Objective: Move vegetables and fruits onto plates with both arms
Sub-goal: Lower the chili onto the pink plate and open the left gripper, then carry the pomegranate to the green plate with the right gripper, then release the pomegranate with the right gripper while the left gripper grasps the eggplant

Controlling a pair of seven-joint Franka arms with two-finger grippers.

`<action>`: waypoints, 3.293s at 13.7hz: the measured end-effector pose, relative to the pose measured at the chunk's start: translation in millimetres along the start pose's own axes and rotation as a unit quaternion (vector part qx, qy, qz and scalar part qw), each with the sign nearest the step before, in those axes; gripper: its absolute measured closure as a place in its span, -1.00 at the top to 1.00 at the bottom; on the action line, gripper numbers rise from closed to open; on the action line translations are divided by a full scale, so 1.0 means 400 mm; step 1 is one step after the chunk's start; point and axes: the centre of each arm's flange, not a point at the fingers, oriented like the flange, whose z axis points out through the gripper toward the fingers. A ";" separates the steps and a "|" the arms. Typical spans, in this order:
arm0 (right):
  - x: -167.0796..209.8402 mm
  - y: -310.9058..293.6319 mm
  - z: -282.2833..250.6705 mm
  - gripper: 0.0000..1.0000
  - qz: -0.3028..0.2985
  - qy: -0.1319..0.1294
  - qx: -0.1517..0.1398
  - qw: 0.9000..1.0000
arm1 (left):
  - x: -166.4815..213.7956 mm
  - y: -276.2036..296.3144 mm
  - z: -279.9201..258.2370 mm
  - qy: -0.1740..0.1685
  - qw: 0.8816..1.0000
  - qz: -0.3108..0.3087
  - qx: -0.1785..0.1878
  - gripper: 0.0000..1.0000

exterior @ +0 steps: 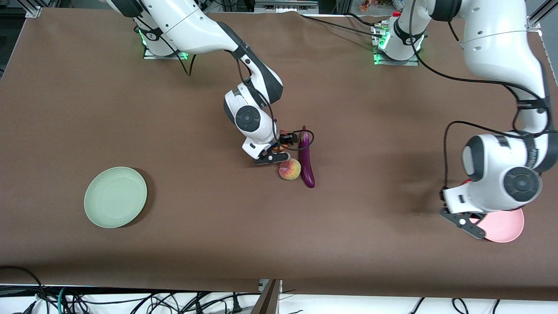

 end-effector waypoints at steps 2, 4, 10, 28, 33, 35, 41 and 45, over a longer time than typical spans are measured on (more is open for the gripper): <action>-0.002 0.001 0.001 1.00 0.000 -0.003 -0.002 1.000 | -0.040 -0.069 0.044 0.016 0.997 0.068 0.027 -0.40; -0.005 -0.003 0.003 1.00 -0.002 -0.004 -0.002 1.000 | -0.063 -0.114 0.102 0.026 0.989 0.137 0.057 -0.40; 0.002 0.007 -0.011 0.69 -0.001 -0.008 -0.011 1.000 | -0.138 -0.176 0.196 0.037 0.989 0.132 0.048 -0.40; 0.311 1.365 -0.454 0.69 -0.163 -0.002 -0.137 0.977 | -0.100 -0.113 0.044 0.058 0.996 0.018 -0.066 1.00; 0.306 1.461 -0.451 0.69 -0.172 0.016 -0.148 0.974 | 0.038 0.088 -0.073 0.012 0.985 -0.117 -0.123 1.00; 0.315 1.445 -0.457 0.98 -0.174 0.023 -0.144 0.974 | 0.108 0.196 -0.080 0.000 0.977 -0.163 -0.139 1.00; 0.362 1.227 -0.564 1.00 -0.141 0.008 -0.072 0.987 | 0.308 0.592 -0.084 -0.028 0.942 -0.276 -0.188 1.00; 0.378 0.989 -0.550 1.00 -0.091 0.009 -0.059 0.994 | 0.347 0.925 -0.103 -0.029 0.947 -0.269 -0.174 1.00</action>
